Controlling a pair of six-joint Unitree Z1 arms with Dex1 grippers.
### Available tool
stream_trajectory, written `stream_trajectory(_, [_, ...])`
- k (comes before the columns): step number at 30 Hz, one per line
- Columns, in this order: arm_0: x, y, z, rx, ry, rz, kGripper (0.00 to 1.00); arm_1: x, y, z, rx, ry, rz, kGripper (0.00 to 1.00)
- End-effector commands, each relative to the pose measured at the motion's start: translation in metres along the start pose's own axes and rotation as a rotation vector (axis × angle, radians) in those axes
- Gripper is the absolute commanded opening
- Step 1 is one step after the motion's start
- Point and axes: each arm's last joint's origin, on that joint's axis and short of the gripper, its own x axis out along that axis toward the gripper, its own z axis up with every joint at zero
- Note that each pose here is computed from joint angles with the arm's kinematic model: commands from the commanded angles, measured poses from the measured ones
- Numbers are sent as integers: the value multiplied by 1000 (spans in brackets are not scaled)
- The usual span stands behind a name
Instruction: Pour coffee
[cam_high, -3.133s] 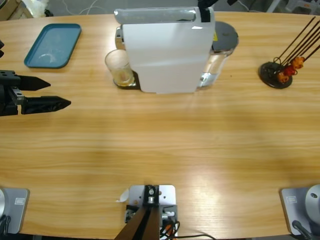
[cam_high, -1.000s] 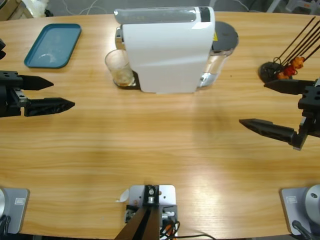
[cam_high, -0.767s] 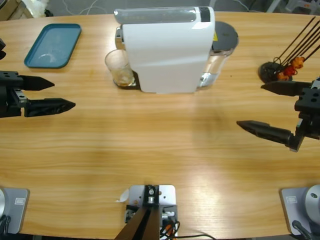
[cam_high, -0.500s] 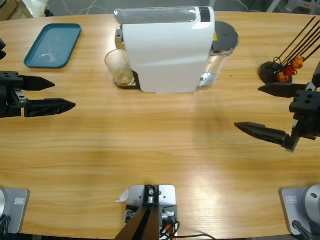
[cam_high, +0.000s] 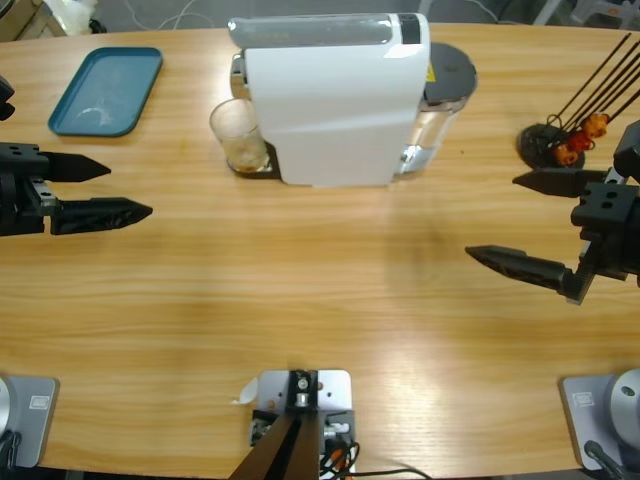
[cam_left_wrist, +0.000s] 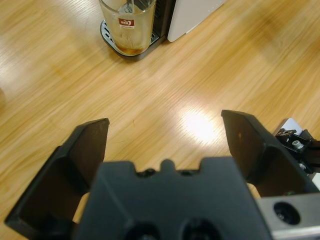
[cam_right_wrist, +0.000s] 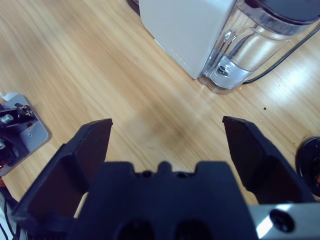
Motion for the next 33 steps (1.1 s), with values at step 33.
stream_trajectory(33, [17, 1, -6, -7, 68, -21, 977, 14, 1, -7, 2, 62, -5, 969])
